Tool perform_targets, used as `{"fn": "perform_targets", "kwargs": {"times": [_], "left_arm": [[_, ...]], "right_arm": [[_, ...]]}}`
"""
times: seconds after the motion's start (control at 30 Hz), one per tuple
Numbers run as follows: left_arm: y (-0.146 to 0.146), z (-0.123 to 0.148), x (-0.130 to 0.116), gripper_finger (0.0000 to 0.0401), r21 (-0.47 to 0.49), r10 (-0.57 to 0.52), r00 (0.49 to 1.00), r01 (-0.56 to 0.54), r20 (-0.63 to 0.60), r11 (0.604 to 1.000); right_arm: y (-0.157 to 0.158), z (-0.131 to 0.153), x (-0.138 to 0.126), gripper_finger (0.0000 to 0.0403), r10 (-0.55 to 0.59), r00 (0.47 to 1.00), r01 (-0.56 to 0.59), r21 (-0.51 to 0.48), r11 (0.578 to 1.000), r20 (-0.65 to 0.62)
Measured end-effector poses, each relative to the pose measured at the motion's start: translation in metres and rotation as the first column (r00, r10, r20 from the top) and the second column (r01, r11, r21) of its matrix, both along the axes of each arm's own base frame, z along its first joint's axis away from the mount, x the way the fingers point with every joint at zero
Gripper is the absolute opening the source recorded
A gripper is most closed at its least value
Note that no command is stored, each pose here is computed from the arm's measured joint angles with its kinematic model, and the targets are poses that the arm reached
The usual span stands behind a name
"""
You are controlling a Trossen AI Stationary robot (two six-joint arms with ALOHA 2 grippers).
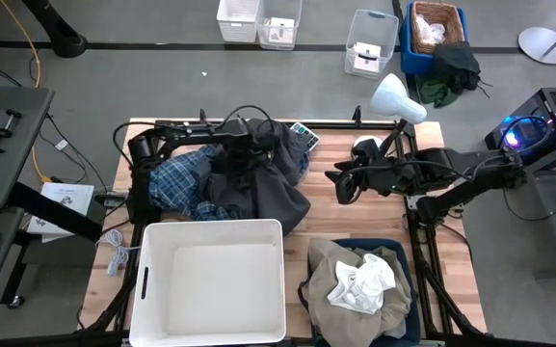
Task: Sort clothes
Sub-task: Put the blue shorts into the white bin
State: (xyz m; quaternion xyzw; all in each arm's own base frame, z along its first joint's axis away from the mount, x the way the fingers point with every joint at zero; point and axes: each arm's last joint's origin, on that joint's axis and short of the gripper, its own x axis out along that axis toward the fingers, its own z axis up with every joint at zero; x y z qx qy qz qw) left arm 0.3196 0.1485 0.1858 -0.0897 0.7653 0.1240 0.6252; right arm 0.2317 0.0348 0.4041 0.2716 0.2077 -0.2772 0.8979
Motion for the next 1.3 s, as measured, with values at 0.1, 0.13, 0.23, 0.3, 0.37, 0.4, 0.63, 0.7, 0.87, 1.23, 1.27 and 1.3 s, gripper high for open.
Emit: {"fn": "perform_targets", "kwargs": {"times": [0.1, 0.13, 0.23, 0.3, 0.37, 0.4, 0.63, 0.7, 0.87, 1.23, 1.27, 1.3], "left_arm": [[-0.001, 0.009, -0.002, 0.0005, 0.018, -0.016, 1.0, 0.015, 0.021, 1.0], [-0.003, 0.018, -0.005, 0.0003, 0.027, -0.015, 0.999, 0.013, 0.051, 1.0], [-0.008, 0.058, -0.016, 0.0002, 0.08, -0.008, 0.981, -0.008, 0.192, 0.997], [-0.012, 0.089, -0.028, 0.0001, 0.122, -0.009, 0.953, -0.03, 0.302, 0.992], [-0.019, 0.119, -0.044, 0.0001, 0.163, 0.0, 0.911, -0.074, 0.413, 0.984], [-0.023, 0.134, -0.053, 0.0001, 0.179, -0.001, 0.884, -0.093, 0.468, 0.979], [-0.053, 0.217, -0.116, 0.0001, 0.214, -0.02, 0.625, -0.237, 0.78, 0.948], [-0.062, 0.248, -0.134, 0.0001, 0.195, -0.032, 0.481, -0.294, 0.876, 0.936], [-0.09, 0.333, -0.177, 0.0, 0.174, -0.173, 0.032, -0.312, 0.984, 0.934], [-0.143, 0.456, -0.243, 0.0, 0.208, -0.032, -0.8, 0.116, 0.599, 0.971], [-0.144, 0.458, -0.239, 0.0, 0.21, 0.012, -0.813, 0.165, 0.583, 0.964], [-0.146, 0.458, -0.231, 0.0, 0.202, 0.054, -0.81, 0.209, 0.585, 0.957]], "right_arm": [[0.0, 0.001, 0.001, 0.0195, 0.001, 1.0, -0.001, 0.002, 1.0, 0.01], [0.001, 0.001, 0.001, 0.0195, 0.003, 1.0, -0.003, 0.002, 1.0, 0.01], [0.001, 0.001, 0.001, 0.0195, 0.003, 1.0, -0.003, 0.002, 1.0, 0.009], [0.001, 0.001, 0.001, 0.0195, 0.0, 1.0, 0.0, -0.001, 1.0, 0.009], [0.0, 0.001, 0.0, 0.0195, -0.013, 1.0, 0.013, -0.012, 1.0, 0.007], [-0.001, 0.0, 0.0, 0.0195, -0.019, 1.0, 0.019, -0.018, 1.0, 0.005], [-0.002, 0.0, -0.001, 0.0195, -0.04, 0.999, 0.04, -0.043, 0.998, -0.001], [-0.002, 0.0, -0.001, 0.0195, -0.049, 0.999, 0.049, -0.06, 0.997, -0.002], [-0.006, 0.0, -0.001, 0.0195, -0.081, 0.997, 0.08, -0.085, 0.993, -0.006], [-0.02, -0.002, -0.001, 0.0195, -0.142, 0.989, 0.138, -0.095, 0.986, -0.036], [-0.022, -0.002, -0.001, 0.0195, -0.148, 0.988, 0.144, -0.096, 0.985, -0.041], [-0.023, -0.003, -0.002, 0.0195, -0.154, 0.987, 0.149, -0.098, 0.984, -0.046]]}}
